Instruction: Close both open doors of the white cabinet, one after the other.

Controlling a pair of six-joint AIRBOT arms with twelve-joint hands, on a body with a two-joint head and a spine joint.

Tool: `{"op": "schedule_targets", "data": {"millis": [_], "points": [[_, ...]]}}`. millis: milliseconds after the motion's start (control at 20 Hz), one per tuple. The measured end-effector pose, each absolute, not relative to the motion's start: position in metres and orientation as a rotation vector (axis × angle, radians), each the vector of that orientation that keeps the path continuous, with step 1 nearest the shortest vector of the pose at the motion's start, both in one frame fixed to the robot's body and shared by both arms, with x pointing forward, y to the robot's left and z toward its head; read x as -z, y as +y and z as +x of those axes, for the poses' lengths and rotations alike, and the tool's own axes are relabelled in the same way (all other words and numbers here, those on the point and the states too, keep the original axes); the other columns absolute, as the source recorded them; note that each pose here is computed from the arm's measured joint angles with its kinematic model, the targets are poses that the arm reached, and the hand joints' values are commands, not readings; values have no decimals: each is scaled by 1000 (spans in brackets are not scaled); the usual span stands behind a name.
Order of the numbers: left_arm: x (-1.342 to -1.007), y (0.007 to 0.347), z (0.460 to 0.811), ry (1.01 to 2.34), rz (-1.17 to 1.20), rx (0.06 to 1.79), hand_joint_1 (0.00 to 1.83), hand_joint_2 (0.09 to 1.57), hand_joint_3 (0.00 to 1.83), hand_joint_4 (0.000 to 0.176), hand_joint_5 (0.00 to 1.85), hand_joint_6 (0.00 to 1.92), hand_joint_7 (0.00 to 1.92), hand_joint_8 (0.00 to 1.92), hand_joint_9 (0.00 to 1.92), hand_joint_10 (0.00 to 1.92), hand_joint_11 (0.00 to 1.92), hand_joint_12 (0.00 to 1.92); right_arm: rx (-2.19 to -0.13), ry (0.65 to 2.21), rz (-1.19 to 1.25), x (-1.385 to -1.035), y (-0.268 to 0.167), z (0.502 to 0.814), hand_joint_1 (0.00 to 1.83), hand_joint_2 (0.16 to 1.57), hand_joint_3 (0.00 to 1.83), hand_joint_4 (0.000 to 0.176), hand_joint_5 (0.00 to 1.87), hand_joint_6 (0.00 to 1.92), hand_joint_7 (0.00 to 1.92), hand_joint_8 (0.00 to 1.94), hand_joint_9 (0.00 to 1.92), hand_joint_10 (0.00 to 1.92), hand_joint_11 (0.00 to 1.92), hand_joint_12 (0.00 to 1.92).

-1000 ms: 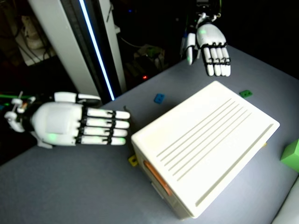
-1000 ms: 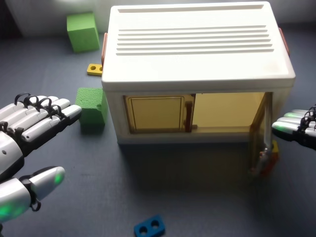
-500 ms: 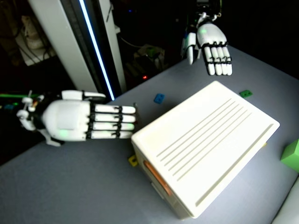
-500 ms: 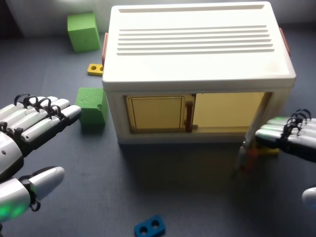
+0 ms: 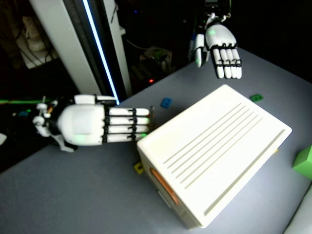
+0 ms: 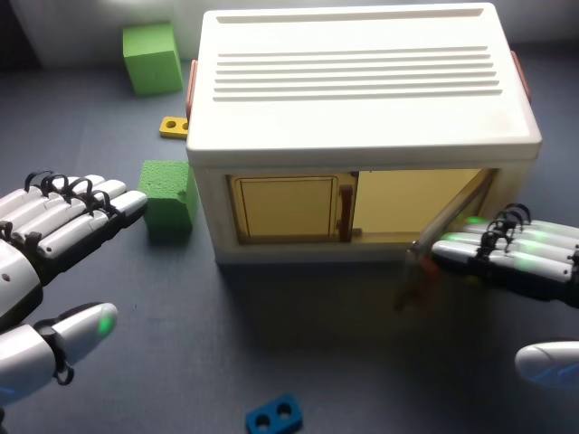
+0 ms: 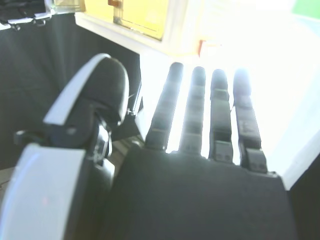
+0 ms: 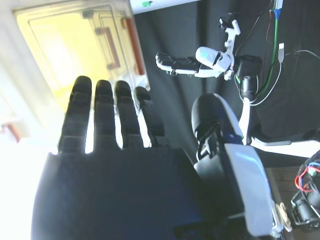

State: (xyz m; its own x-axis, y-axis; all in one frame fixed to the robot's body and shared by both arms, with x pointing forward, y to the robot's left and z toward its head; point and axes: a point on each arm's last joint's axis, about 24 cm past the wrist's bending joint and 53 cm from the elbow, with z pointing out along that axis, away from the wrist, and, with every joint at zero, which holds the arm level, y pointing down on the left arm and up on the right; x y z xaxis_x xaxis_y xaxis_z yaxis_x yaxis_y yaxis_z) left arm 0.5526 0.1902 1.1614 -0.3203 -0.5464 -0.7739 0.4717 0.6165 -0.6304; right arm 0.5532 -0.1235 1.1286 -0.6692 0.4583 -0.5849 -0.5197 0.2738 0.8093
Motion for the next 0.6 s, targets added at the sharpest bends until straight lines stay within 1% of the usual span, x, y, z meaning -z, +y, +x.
{"op": "schedule_targets", "data": {"millis": [300,400,500,600], "points": [[-1161,189,552,1601,-64,1023,0,1571,118,0,30,1,31,2,54,1,0,313,-1537,1697,-61,-1135,-115,561,0,1475,10,0,10,4,0,0,0,0,0,0],[-1160,189,552,1602,-63,1023,0,1571,129,0,17,1,3,0,19,1,0,256,-1544,1691,-67,-1136,-112,561,0,1489,13,0,30,11,0,0,0,0,0,0],[-1161,189,552,1602,-63,1023,0,1571,127,0,6,1,0,0,26,3,0,301,-1552,1676,-82,-1140,-108,563,0,1492,10,0,22,3,0,0,0,0,0,0],[-1160,189,552,1602,-63,1023,0,1571,123,0,9,3,0,0,22,1,0,274,-1555,1672,-82,-1141,-107,563,0,1495,10,0,25,4,0,0,0,0,0,0]]}}
